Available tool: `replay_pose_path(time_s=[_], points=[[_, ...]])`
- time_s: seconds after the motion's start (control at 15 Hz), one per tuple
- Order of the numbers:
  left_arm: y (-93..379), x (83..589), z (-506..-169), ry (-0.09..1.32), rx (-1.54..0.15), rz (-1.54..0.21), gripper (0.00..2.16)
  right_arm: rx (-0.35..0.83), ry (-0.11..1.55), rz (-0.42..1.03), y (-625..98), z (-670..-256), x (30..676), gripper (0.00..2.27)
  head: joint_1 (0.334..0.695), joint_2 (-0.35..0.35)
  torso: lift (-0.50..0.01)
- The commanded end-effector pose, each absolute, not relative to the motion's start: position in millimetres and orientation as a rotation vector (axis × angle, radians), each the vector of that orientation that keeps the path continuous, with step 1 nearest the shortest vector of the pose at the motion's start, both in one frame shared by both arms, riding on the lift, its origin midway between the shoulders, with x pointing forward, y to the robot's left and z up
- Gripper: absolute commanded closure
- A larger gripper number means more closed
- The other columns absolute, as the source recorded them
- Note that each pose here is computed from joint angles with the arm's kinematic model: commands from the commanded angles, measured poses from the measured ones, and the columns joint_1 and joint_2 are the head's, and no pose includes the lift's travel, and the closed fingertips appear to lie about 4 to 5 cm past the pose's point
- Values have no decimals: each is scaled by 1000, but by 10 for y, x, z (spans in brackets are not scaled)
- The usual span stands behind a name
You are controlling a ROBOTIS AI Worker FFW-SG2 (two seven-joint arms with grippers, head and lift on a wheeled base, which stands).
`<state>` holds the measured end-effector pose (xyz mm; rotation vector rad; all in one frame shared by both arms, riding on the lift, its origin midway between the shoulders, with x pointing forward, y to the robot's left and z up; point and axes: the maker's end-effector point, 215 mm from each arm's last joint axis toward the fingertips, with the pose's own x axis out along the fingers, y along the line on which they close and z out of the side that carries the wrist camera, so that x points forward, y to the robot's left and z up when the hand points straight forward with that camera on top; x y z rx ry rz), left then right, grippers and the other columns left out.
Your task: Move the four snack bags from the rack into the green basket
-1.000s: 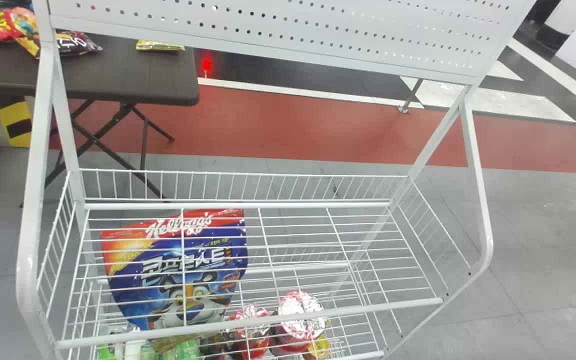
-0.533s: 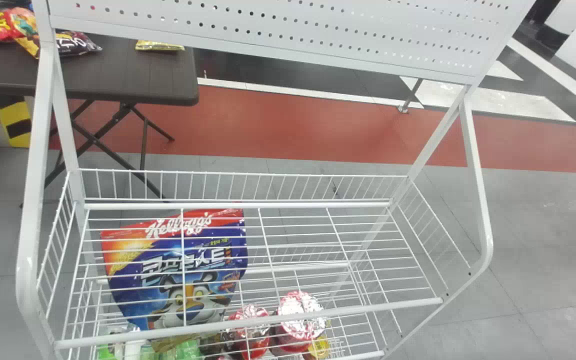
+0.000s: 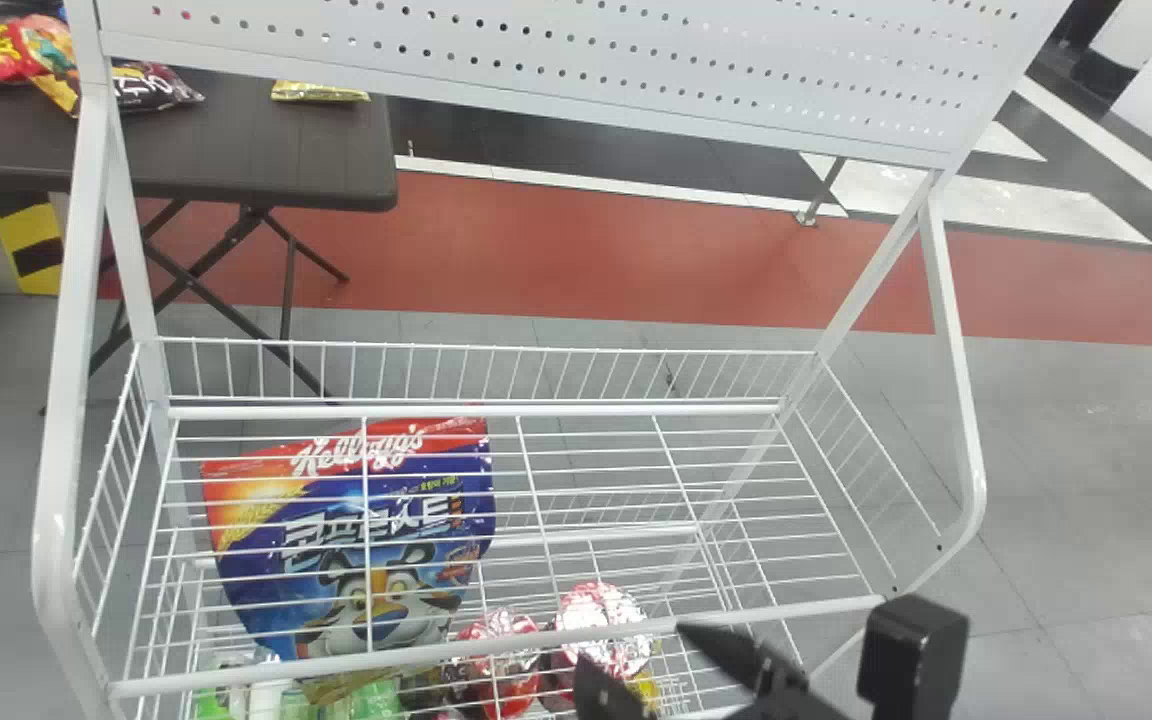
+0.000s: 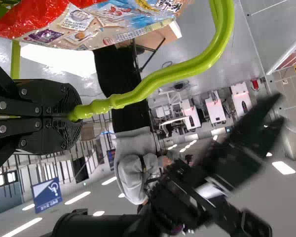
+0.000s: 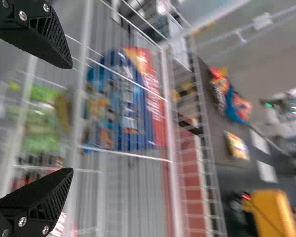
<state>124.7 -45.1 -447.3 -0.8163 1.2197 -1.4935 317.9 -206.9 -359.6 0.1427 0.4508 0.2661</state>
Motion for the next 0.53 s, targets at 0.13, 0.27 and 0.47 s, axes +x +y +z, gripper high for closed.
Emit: replay_pose_path(time_s=[0.13, 0.27, 0.47], points=[[-463, 1212, -4482, 1227, -815, -1503, 1578, 3, 158, 157, -1975, -2936, 3453, 53, 695, -350, 0], [-461, 1205, -4481, 1229, -820, -1505, 1578, -10, 108, 148, -1959, -2883, 3460, 46, 695, -350, 0], [-469, 1204, -4479, 1225, -819, -1509, 1578, -6, 91, 147, -1974, -2827, 3447, 36, 695, -350, 0]])
